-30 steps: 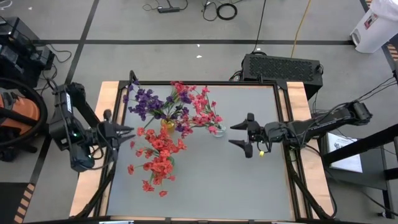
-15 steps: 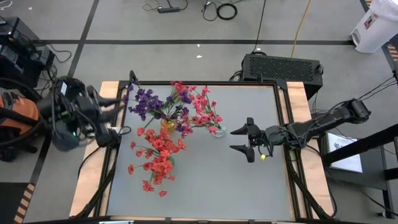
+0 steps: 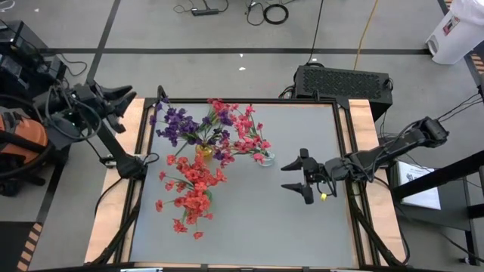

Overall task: Sort flowers into vase by color
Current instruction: Put the pink flowers into the green vase

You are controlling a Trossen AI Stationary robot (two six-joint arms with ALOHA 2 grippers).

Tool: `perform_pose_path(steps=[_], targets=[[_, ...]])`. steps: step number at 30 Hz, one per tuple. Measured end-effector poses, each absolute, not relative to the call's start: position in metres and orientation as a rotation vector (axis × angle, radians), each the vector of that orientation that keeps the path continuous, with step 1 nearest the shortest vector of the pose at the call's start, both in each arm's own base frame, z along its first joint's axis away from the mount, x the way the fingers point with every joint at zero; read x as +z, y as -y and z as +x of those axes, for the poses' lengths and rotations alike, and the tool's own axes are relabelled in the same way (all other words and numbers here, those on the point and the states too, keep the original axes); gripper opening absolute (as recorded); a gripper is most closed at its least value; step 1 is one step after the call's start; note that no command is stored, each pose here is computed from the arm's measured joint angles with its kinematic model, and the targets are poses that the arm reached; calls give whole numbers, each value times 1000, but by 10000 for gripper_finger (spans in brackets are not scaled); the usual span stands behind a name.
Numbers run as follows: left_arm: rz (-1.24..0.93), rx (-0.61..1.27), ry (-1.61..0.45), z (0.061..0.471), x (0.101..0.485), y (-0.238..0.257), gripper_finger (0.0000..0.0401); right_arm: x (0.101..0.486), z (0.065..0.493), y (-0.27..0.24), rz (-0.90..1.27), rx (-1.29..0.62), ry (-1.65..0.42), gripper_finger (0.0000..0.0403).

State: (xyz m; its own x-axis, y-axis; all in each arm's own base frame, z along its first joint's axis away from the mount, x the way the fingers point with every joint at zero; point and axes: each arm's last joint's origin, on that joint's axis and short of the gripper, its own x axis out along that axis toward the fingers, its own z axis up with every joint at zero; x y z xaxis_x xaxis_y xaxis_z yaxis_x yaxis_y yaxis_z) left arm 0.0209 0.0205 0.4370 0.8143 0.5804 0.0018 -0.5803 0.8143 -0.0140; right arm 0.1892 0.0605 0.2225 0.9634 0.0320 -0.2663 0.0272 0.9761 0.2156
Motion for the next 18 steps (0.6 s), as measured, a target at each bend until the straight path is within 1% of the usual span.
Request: perform_pose_path(steps=[7, 14, 16, 18], targets=[[-20, 610, 8, 25, 440, -14, 121, 223, 189, -62, 219, 11, -273, 299], [95, 594, -30, 61, 465, 39, 121, 223, 189, -62, 219, 11, -273, 299], [135, 534, -58, 74, 474, 55, 121, 222, 189, -62, 218, 11, -273, 299], [143, 430, -46, 88, 486, 67, 121, 222, 189, -62, 217, 11, -275, 299]])
